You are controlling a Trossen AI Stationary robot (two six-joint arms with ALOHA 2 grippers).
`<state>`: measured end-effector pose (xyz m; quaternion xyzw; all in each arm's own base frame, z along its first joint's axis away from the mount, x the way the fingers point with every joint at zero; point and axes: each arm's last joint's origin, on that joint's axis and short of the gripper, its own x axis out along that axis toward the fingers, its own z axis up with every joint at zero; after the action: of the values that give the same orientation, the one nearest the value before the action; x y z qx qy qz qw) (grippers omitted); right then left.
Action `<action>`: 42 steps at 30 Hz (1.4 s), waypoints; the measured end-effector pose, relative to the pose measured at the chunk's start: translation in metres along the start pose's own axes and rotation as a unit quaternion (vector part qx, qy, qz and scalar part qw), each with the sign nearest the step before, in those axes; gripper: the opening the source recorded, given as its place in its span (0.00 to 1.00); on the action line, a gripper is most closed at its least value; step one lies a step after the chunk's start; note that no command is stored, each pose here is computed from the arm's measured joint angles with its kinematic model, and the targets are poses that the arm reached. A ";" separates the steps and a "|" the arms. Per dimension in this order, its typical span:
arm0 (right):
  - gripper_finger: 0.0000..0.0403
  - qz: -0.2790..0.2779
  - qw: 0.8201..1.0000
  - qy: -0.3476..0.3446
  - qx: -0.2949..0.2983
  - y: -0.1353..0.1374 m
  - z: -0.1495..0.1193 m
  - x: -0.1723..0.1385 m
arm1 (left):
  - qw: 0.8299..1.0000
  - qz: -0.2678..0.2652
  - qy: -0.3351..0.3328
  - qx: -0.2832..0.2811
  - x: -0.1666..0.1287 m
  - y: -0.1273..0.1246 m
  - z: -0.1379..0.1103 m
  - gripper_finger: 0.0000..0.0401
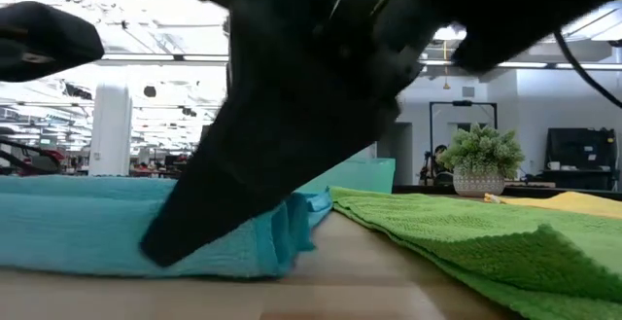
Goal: Roll microfiber towels into tight, uniform cylinder then place into a basket
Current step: Roll the blue towel
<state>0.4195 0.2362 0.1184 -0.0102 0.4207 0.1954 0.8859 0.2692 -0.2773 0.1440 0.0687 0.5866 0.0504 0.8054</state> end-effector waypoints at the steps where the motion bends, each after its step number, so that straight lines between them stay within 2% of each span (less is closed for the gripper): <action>1: 0.07 0.003 1.000 -0.004 -0.002 0.003 0.003 -0.001 | 1.000 -0.008 0.006 0.000 -0.001 -0.001 0.001 0.00; 6: 0.02 0.004 1.000 0.002 -0.005 0.011 0.013 -0.007 | 0.999 -0.033 0.017 -0.001 -0.007 -0.004 0.004 0.01; 13: 0.07 0.004 1.000 0.003 0.026 0.012 0.017 -0.010 | 0.999 -0.043 0.021 0.021 -0.018 -0.006 0.011 0.01; 16: 0.06 0.005 0.999 0.007 0.048 0.009 0.018 -0.010 | 0.999 -0.043 0.022 0.024 -0.021 -0.006 0.013 0.01; 19: 0.02 0.007 0.998 0.008 0.067 0.006 0.018 -0.010 | 0.998 -0.054 0.040 0.017 -0.018 -0.002 0.014 0.00; 23: 0.04 0.008 0.996 0.006 0.094 0.006 0.019 -0.010 | 0.996 -0.062 0.063 -0.001 -0.012 0.006 0.017 0.00; 29: 0.02 0.034 0.990 0.016 0.137 -0.002 0.020 -0.010 | 0.993 -0.072 0.090 0.005 -0.006 0.020 0.026 0.00; 32: 0.02 0.030 0.990 0.021 0.139 -0.002 0.019 -0.010 | 0.992 -0.076 0.099 0.011 -0.004 0.025 0.029 0.00; 42: 0.02 0.026 0.992 0.033 0.120 -0.003 0.019 -0.014 | 0.995 -0.036 0.086 0.046 -0.009 0.029 0.025 0.00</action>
<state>0.4269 0.2318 0.1401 0.1010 0.4706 0.1661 0.8607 0.2908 -0.2519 0.1648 0.0800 0.6577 0.0004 0.7490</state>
